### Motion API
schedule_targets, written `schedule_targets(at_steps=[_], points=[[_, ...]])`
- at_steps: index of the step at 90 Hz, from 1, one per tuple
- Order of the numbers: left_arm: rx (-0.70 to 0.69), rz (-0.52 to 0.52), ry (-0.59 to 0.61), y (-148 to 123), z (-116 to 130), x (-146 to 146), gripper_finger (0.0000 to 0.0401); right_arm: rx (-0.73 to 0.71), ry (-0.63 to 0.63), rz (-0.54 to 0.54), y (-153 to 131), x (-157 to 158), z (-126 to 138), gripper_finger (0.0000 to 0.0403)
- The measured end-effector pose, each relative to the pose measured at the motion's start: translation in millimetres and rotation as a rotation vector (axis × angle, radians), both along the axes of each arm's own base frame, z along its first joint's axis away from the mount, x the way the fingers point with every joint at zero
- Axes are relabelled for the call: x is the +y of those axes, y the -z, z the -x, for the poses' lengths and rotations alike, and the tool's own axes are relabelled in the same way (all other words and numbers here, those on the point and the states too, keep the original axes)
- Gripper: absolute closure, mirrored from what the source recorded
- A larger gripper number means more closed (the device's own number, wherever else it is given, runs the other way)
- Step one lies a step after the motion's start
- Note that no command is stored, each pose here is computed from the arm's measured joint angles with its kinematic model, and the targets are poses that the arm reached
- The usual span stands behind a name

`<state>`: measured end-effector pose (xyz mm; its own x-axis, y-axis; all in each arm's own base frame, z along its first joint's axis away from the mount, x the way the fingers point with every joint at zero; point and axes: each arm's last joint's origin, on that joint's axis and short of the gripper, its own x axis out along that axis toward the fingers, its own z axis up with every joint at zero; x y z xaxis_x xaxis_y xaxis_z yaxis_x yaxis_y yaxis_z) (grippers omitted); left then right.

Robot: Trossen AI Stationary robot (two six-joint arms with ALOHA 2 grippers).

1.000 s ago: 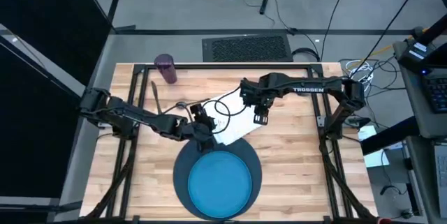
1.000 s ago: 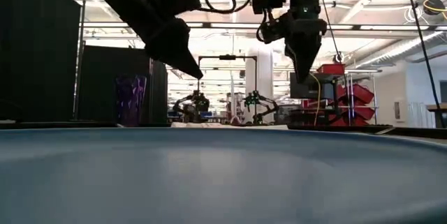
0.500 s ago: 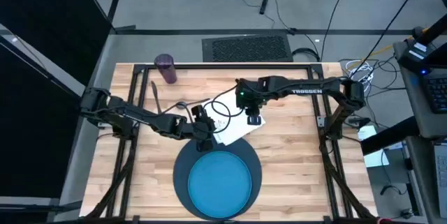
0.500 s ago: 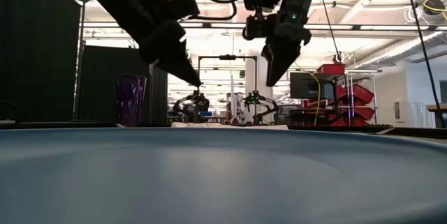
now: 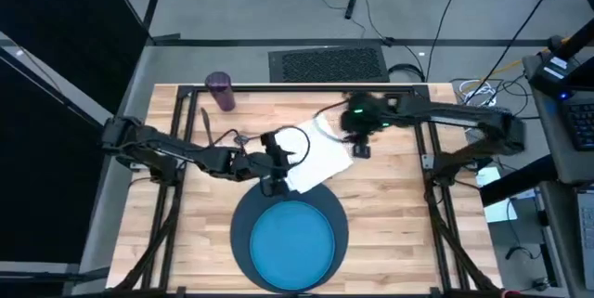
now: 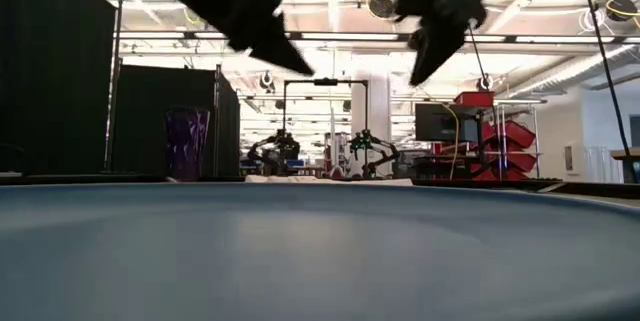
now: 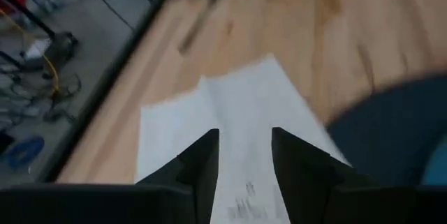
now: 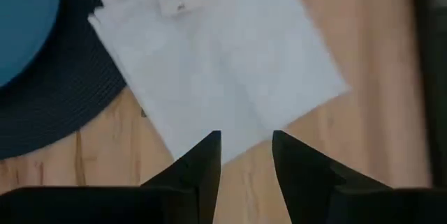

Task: Set table place
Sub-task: Fold the white napkin

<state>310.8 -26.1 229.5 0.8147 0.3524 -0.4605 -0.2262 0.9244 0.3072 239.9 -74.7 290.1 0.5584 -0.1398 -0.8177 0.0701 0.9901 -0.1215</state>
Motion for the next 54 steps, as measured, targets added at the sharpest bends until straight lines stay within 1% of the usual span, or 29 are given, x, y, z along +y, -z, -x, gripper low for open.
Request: schedule_targets(at_steps=[12, 19, 25, 32, 39, 54], points=[[-0.108, -0.015, -0.024, -18, 1, 11, 0.0285, -0.25, 0.086, 0.043, 8, 4, 40, 0.0287], [-0.149, -0.025, -0.038, -24, 1, 18, 0.0285, -0.386, 0.146, 0.031, 19, 7, 54, 0.0287], [-0.157, -0.02, -0.045, -25, 0, 23, 0.0285, -0.464, 0.169, 0.027, 32, 9, 60, 0.0287], [-0.14, 0.006, -0.047, -22, 1, 27, 0.0285, -0.507, 0.171, 0.033, 47, 10, 64, 0.0287], [-0.111, 0.046, -0.034, -16, 0, 27, 0.0285, -0.508, 0.17, 0.036, 62, 11, 65, 0.0287], [-0.028, 0.127, 0.024, -5, 1, 24, 0.0285, -0.491, 0.212, -0.015, 82, 10, 64, 0.0287]])
